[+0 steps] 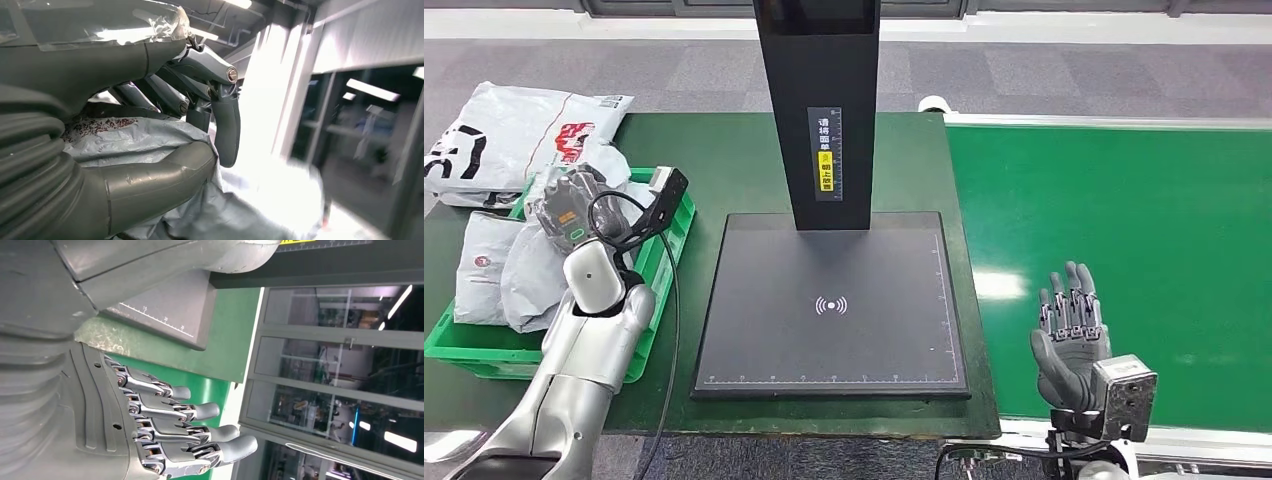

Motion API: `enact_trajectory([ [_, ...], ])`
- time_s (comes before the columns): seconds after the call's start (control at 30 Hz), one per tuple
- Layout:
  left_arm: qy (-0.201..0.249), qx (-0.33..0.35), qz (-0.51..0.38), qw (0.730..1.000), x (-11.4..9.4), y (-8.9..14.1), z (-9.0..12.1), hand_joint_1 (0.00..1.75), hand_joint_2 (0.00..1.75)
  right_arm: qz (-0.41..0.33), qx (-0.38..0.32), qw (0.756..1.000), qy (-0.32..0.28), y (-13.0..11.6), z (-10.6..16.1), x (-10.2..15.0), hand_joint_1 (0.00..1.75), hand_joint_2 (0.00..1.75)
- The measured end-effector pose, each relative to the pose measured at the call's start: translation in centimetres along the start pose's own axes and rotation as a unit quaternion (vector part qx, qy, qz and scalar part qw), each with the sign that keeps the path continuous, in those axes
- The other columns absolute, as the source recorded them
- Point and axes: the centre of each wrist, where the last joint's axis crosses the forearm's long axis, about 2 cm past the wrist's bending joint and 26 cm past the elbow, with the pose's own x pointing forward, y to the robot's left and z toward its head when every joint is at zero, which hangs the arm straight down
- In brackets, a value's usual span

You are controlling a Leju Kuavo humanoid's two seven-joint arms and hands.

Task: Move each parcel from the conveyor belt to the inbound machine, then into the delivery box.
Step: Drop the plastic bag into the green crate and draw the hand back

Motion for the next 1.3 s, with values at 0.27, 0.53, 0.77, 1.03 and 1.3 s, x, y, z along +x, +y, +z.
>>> enact_trajectory([
  [0.27, 0.018, -0.063, -0.061, 0.996, -3.2, -3.3, 0.9, 1.75, 1.75, -0.009, 0.009, 1.000, 0.007, 0.3, -1.0, -0.8, 0.00, 1.75],
  [0.53, 0.020, -0.074, -0.071, 0.995, -3.7, -3.8, 1.2, 0.00, 1.75, -0.010, 0.010, 1.000, 0.011, 0.3, -1.1, -1.1, 0.00, 1.75],
  [0.77, 0.037, -0.077, -0.074, 0.994, -4.1, -3.9, 0.9, 0.00, 1.75, -0.011, 0.013, 1.000, 0.014, 0.2, -1.2, -1.3, 0.00, 1.75],
  [1.03, 0.020, -0.074, -0.056, 0.996, -3.9, -3.5, 0.3, 0.00, 0.00, -0.012, 0.018, 1.000, 0.014, 0.1, -1.1, -1.3, 0.00, 1.75],
  [1.3, 0.004, -0.098, 0.106, 0.989, -3.9, -2.4, -0.5, 0.00, 0.00, -0.013, 0.021, 1.000, 0.014, 0.1, -1.0, -1.3, 0.00, 1.75],
])
